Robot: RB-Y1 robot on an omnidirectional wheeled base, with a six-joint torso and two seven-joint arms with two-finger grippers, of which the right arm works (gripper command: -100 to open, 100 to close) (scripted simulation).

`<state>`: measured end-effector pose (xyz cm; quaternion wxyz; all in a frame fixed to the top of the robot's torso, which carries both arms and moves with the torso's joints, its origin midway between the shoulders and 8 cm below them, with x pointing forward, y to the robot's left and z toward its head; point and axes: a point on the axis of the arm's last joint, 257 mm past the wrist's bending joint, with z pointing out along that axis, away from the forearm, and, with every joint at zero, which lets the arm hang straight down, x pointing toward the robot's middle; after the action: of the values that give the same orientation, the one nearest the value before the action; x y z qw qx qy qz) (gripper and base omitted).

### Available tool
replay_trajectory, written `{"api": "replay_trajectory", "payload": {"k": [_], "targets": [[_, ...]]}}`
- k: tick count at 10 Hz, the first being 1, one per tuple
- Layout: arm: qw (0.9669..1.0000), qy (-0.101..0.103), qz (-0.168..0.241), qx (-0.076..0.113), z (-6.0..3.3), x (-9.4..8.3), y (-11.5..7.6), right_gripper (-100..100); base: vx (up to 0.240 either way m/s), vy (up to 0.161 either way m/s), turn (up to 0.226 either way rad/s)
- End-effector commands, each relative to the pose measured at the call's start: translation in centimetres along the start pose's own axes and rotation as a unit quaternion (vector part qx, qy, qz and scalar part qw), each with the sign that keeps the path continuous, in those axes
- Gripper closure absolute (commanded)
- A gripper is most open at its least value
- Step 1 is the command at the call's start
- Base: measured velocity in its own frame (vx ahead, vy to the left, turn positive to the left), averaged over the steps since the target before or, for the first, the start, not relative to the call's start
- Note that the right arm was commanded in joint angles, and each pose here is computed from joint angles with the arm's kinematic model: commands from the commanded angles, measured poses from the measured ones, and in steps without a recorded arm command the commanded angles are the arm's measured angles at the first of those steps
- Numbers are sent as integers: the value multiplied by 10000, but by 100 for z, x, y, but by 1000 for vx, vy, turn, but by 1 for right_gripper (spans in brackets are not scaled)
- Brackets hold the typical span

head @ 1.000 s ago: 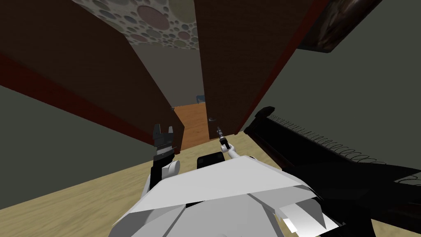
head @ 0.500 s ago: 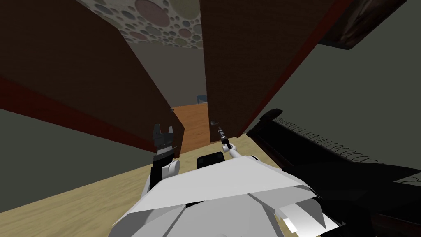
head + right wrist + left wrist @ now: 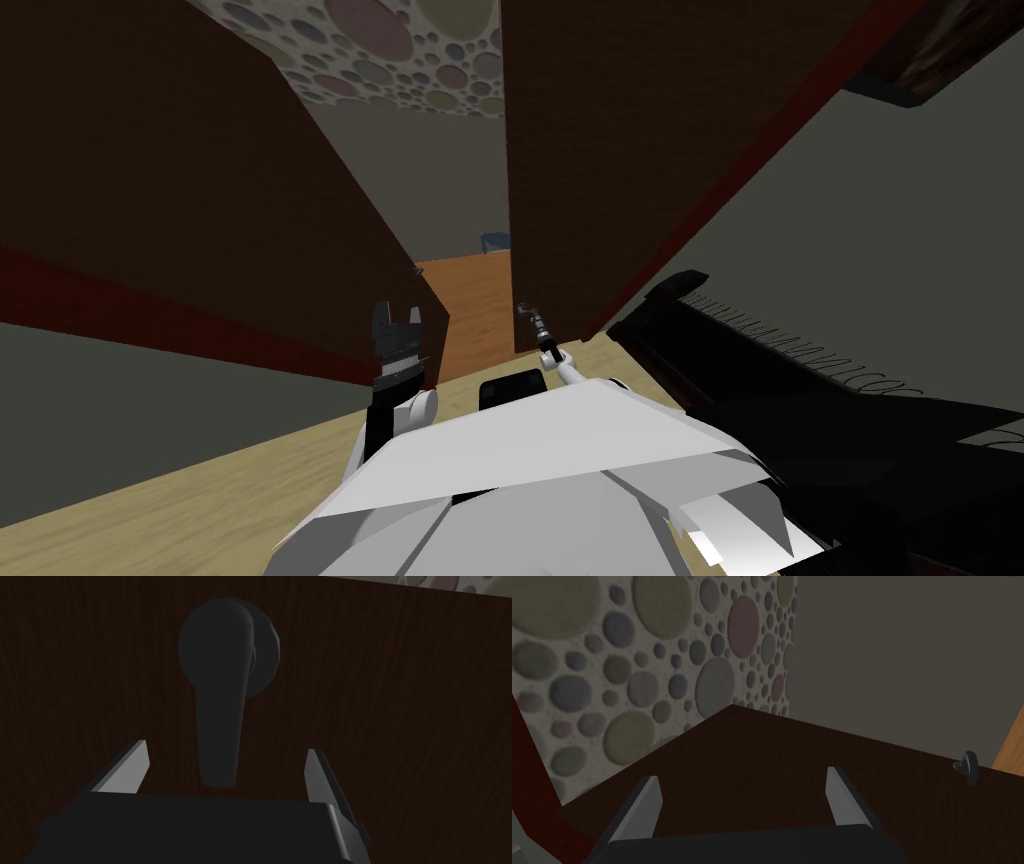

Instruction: Push the door open

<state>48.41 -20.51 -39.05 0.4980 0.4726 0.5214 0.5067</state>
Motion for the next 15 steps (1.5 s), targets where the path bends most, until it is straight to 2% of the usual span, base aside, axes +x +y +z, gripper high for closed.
{"api": "replay_trajectory", "payload": {"k": [1, 2, 3, 4, 9, 10, 11, 13, 14, 15], "targets": [[10000, -10, 73, 1, -4, 62, -2, -100, 200, 52, 28], [9999, -13, 136, 2, -7, 120, -4, -100, 188, 39, 20], [9999, -11, 100, 2, -11, 95, 0, -100, 82, 13, 5], [9999, -11, 100, 2, -11, 95, 0, 100, -9, 1, -4], [9999, -11, 100, 2, -11, 95, 0, 100, -16, -2, 2], [9999, -119, 27, 40, -25, -69, -30, 100, 110, 34, -31], [9998, -170, 0, 42, -26, -141, -31, 100, 149, 53, -43], [9998, -170, 0, 42, -26, -141, -31, 100, 87, 36, -13], [9996, -288, -53, 44, -30, -296, -31, 100, 131, 34, -25], [9993, -354, -79, 44, -33, -380, -30, 100, 192, 49, -64]]}}
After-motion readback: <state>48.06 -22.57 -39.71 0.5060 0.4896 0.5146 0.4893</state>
